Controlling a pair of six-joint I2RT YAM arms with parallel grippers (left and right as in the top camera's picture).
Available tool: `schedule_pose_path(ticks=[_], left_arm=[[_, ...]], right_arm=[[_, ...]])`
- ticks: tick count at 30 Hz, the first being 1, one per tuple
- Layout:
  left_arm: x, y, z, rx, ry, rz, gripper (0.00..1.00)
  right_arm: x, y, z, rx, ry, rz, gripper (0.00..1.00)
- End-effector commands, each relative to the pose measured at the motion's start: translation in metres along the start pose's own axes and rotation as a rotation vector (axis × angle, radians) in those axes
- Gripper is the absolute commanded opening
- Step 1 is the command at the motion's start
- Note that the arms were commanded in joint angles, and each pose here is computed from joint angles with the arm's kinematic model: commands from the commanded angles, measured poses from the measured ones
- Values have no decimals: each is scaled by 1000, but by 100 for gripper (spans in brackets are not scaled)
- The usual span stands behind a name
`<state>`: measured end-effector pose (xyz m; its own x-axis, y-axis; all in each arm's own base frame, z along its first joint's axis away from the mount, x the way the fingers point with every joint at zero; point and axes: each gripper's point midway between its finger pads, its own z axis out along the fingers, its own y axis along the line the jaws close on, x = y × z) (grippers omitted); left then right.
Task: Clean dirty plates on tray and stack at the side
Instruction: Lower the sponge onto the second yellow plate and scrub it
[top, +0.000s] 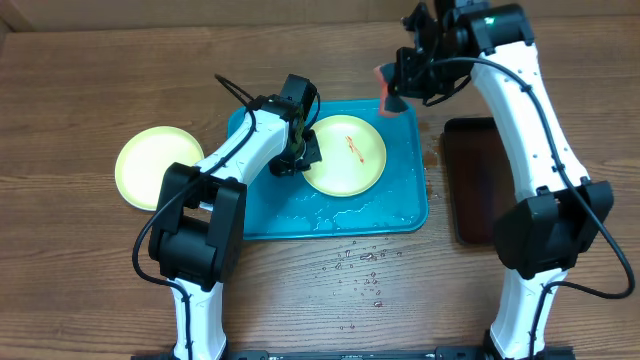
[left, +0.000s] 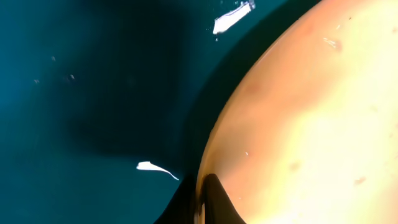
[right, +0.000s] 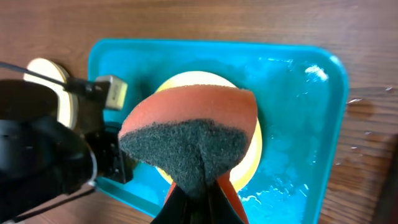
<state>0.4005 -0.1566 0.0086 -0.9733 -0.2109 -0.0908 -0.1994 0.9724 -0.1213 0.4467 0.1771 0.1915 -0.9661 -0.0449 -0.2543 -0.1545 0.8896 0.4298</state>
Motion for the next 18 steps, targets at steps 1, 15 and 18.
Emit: schedule_pose_path(ticks=[1, 15, 18], left_arm=[[-2, 38, 11, -136, -3, 91, 4], [11, 6, 11, 104, 84, 307, 4], [18, -6, 9, 187, 109, 354, 4]], right_arm=[[15, 1, 21, 9, 54, -14, 5], [63, -31, 131, 124, 98, 7, 4], [70, -45, 148, 166, 119, 59, 4]])
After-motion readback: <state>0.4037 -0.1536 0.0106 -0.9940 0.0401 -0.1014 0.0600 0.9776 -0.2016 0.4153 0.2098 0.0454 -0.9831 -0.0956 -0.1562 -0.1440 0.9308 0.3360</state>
